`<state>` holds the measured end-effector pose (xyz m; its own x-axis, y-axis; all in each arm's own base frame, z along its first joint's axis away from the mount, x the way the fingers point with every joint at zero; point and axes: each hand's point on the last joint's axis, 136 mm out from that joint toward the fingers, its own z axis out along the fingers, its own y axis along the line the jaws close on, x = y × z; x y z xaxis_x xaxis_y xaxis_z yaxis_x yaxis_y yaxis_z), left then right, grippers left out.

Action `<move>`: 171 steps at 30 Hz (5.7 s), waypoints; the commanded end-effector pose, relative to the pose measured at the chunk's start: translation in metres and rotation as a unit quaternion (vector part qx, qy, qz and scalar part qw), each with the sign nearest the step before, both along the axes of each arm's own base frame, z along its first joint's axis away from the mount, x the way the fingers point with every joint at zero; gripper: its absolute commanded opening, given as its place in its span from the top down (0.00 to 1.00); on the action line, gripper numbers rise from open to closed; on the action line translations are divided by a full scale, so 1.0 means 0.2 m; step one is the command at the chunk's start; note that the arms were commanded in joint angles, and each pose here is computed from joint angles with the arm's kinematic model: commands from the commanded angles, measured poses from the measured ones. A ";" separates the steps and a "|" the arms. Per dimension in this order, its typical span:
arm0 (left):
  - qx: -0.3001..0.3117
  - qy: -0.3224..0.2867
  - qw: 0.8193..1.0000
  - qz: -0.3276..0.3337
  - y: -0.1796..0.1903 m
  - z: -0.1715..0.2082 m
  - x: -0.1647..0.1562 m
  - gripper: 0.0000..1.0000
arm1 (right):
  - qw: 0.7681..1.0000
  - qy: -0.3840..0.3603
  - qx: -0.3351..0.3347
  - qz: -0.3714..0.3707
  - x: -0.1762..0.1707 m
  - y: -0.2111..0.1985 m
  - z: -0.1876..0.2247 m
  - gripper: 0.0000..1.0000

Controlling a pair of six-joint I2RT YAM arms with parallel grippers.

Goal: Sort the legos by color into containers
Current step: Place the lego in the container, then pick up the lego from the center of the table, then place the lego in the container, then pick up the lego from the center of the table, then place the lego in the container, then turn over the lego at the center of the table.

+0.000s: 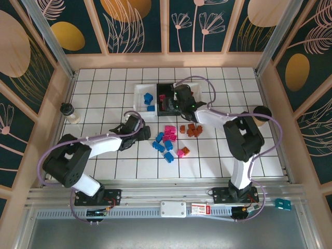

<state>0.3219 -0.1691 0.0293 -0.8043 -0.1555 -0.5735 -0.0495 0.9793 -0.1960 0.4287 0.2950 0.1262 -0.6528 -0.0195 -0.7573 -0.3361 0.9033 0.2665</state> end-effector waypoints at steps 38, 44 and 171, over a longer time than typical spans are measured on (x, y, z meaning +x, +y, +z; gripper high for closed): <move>-0.027 -0.113 0.992 0.046 -0.20 0.49 0.80 0.55 | 0.997 -0.018 0.075 -0.003 -0.61 -0.24 0.08 0.38; -0.014 -0.103 0.993 0.047 -0.23 0.44 0.90 0.39 | 0.998 -0.007 0.067 0.014 -0.69 -0.24 0.04 0.37; -0.133 -0.109 0.985 0.022 0.07 0.44 -0.15 0.01 | 0.995 0.068 -0.068 -0.015 -0.66 -0.39 -0.24 0.41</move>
